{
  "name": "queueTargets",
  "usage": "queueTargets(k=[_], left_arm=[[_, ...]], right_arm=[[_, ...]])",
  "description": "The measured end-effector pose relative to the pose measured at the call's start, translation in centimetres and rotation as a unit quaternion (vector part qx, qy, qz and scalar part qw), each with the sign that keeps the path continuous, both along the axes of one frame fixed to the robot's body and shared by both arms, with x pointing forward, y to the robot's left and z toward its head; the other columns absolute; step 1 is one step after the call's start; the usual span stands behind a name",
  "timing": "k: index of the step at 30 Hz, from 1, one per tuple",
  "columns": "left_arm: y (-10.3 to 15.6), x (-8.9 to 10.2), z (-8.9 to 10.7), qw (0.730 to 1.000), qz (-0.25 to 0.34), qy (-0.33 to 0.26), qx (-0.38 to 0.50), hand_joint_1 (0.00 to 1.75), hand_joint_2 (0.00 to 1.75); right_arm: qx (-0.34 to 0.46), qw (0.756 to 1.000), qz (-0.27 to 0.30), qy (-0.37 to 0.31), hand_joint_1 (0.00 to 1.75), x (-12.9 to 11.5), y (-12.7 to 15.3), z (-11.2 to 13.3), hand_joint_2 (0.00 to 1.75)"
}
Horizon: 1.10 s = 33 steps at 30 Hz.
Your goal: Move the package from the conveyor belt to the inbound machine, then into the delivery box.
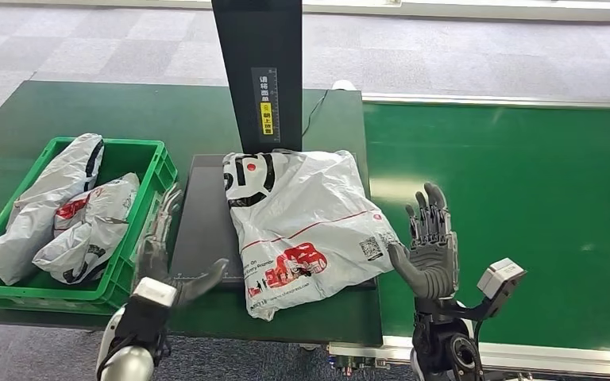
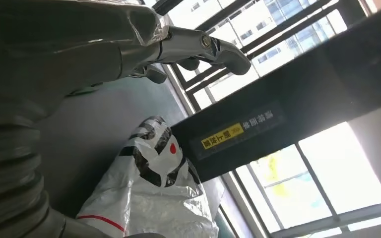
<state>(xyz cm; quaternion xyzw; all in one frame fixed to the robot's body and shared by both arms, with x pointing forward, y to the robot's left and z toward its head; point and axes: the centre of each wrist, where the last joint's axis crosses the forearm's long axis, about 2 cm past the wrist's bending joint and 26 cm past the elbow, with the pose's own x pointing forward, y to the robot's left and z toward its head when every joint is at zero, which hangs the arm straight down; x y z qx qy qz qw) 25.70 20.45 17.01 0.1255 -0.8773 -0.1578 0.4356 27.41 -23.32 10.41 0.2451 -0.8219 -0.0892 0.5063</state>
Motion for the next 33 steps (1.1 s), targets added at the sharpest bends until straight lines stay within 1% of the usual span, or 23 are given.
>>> queueTargets(k=[3, 7, 9, 12, 15, 19, 21, 24, 28, 30, 32, 33], left_arm=[[-1.6, 3.2, 0.4, 0.999, -0.023, 0.014, 0.035, 0.00, 1.75], [-2.8, 7.0, 0.0, 0.995, -0.051, 0.046, 0.070, 0.00, 1.75], [-3.1, 8.5, -0.5, 0.991, -0.067, 0.073, 0.087, 0.00, 1.75], [-3.6, 10.0, -1.7, 0.983, -0.093, 0.122, 0.097, 0.00, 1.75], [-4.0, 10.6, -3.4, 0.973, -0.113, 0.170, 0.107, 0.00, 1.75], [-4.2, 10.7, -5.8, 0.957, -0.126, 0.228, 0.129, 0.00, 1.75], [-4.2, 10.7, -6.6, 0.950, -0.131, 0.247, 0.138, 0.00, 1.75], [-4.1, 11.1, -7.0, 0.942, -0.140, 0.267, 0.151, 0.00, 1.75], [-4.2, 11.6, -7.0, 0.934, -0.144, 0.282, 0.165, 0.00, 1.75], [-4.3, 11.8, -7.0, 0.932, -0.145, 0.286, 0.171, 0.08, 1.75], [-4.4, 11.9, -7.0, 0.930, -0.145, 0.289, 0.176, 0.94, 1.75], [-4.4, 11.9, -7.0, 0.929, -0.145, 0.289, 0.178, 1.34, 1.75]], right_arm=[[0.007, 1.000, -0.007, 0.008, 0.00, -0.5, 0.0, -0.1, 1.75], [0.011, 1.000, -0.016, 0.017, 0.00, -1.1, -0.4, -0.2, 1.75], [0.012, 1.000, -0.019, 0.019, 0.00, -1.4, -0.7, -0.1, 1.75], [0.014, 0.999, -0.024, 0.023, 0.00, -1.7, -1.0, -0.1, 1.75], [0.017, 0.999, -0.030, 0.027, 0.00, -2.0, -1.3, -0.1, 1.75], [0.019, 0.999, -0.037, 0.031, 0.00, -2.1, -1.6, 0.0, 1.75], [0.022, 0.998, -0.039, 0.033, 0.00, -2.2, -1.7, 0.0, 1.75], [0.027, 0.998, -0.039, 0.035, 0.00, -2.2, -1.8, 0.0, 1.75], [0.031, 0.998, -0.039, 0.037, 0.00, -2.2, -1.8, 0.0, 1.75], [0.033, 0.998, -0.041, 0.038, 0.00, -2.1, -1.9, 0.0, 1.75], [0.034, 0.998, -0.044, 0.038, 0.00, -2.1, -1.9, 0.1, 1.75], [0.035, 0.998, -0.046, 0.039, 0.00, -2.0, -1.9, 0.1, 1.75]])
